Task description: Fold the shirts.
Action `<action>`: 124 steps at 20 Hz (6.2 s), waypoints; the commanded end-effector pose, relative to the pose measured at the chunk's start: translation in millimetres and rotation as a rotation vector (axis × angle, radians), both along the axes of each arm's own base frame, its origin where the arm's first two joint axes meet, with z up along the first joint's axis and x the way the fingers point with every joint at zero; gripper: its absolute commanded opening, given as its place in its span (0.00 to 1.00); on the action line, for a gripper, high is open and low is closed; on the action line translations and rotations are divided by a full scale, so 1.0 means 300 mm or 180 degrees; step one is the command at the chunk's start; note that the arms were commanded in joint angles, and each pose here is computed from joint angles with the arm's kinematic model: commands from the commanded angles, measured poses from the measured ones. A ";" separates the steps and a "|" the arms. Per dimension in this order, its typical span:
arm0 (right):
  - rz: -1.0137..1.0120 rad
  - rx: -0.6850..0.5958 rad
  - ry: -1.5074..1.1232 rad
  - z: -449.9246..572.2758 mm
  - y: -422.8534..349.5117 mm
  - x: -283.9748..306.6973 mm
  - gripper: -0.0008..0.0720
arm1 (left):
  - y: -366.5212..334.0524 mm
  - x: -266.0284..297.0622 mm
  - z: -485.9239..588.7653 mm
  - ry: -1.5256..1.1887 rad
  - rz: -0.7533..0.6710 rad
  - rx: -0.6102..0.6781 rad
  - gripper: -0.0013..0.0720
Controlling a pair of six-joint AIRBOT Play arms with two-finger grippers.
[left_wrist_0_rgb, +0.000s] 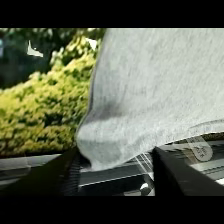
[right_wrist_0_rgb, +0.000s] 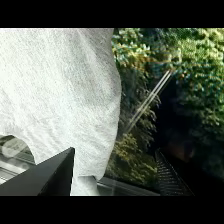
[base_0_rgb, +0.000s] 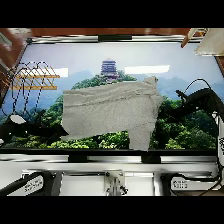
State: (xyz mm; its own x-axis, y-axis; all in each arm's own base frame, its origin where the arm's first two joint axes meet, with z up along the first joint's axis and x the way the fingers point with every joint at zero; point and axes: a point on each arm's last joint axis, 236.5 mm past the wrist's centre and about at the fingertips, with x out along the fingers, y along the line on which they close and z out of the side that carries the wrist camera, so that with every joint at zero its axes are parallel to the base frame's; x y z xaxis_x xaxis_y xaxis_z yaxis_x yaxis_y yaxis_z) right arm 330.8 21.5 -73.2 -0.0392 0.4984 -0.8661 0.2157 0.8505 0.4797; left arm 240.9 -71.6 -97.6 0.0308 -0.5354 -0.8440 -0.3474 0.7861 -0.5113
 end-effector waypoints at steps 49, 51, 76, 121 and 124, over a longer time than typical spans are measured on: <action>0.0239 -0.1324 -0.3726 1.390 0.076 -0.127 0.09 | 0.191 -0.008 1.550 -0.4233 -0.0168 0.2229 0.06; 0.0148 -0.1244 -0.3383 1.217 0.062 0.040 0.09 | 0.222 0.124 1.330 -0.3756 -0.0220 0.2083 0.06; -0.0311 -0.1307 -0.1643 0.518 -0.194 0.393 0.77 | 0.152 0.401 0.415 -0.0701 -0.0370 0.0216 0.99; -0.0334 -0.0150 0.0078 0.023 -0.138 -0.119 0.77 | -0.066 0.116 0.124 -0.0641 -0.0303 -0.0122 0.06; -0.0421 -0.0178 0.0055 -0.031 -0.153 -0.084 0.77 | -0.059 0.157 0.159 -0.0760 -0.0307 -0.0094 0.06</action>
